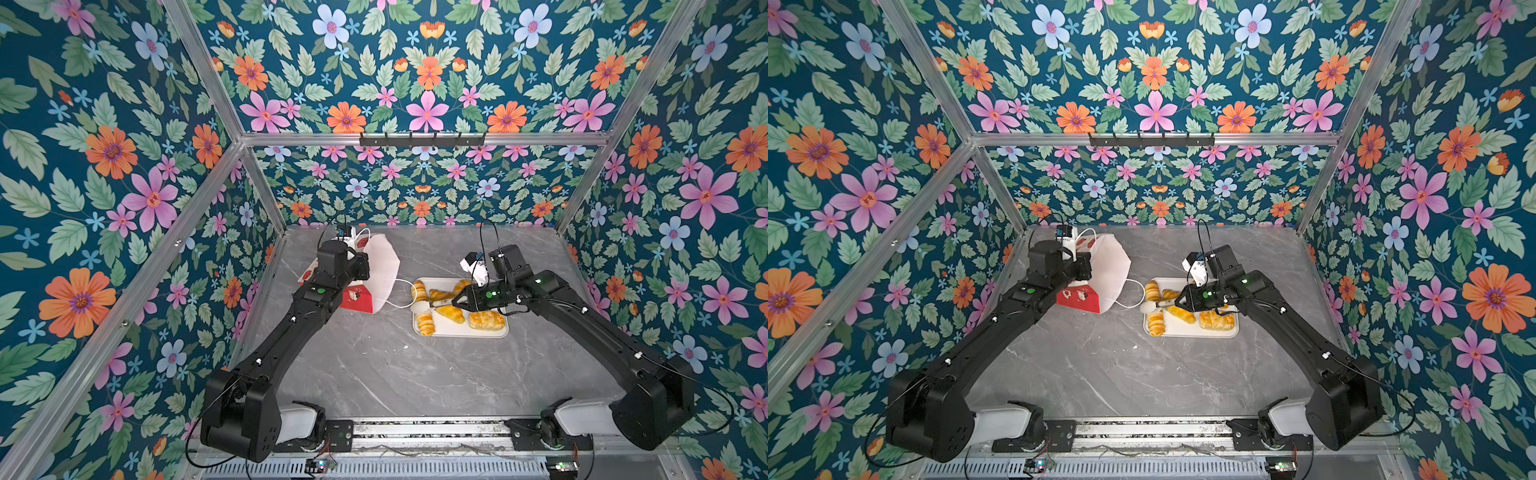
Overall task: Take the fake bread out of the paper bag
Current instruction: 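Open the right tongs to release the striped roll onto the tray, then draw the right tongs back from the tray toward the robot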
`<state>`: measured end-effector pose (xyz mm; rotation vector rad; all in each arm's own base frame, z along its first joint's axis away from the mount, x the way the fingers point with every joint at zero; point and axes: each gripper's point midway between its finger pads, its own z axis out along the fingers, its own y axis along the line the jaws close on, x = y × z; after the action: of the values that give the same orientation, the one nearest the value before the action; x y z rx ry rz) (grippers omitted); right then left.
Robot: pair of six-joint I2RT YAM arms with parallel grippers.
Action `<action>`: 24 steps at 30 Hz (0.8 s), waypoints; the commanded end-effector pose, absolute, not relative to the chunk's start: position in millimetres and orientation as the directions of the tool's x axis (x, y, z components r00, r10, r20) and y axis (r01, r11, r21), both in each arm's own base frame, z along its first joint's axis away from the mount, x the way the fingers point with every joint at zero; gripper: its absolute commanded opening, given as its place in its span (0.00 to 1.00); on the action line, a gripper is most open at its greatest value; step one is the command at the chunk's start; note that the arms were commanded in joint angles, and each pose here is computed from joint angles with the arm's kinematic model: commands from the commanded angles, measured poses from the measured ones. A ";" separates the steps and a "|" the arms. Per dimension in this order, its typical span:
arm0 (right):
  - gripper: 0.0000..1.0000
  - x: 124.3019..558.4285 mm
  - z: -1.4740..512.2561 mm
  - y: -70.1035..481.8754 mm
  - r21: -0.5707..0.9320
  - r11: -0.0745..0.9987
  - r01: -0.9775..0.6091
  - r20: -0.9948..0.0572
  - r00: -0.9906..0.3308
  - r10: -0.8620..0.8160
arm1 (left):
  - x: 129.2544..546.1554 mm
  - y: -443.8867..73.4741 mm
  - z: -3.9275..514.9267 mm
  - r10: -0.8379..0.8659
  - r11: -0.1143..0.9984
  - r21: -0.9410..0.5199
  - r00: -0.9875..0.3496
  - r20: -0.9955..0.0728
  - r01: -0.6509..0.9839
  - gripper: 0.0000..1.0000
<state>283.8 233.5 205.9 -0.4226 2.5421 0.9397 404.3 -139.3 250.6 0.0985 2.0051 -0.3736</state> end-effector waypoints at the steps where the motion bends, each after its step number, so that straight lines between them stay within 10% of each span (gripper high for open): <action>1: 0.26 291.9 206.3 238.3 0.548 0.720 -0.425 -0.488 -0.862 -0.137 | 406.5 -138.0 261.0 -0.112 0.946 -0.225 -0.419 -0.901 0.231 0.00; 24: 0.22 267.8 213.4 242.1 0.532 0.689 -0.492 -0.573 -0.809 -0.135 | 403.1 -136.3 257.2 -0.116 0.947 -0.228 -0.422 -0.899 0.225 0.00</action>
<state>264.6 232.1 209.6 -0.4790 2.4500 0.9194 400.7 -137.9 250.0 0.0976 2.0032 -0.3740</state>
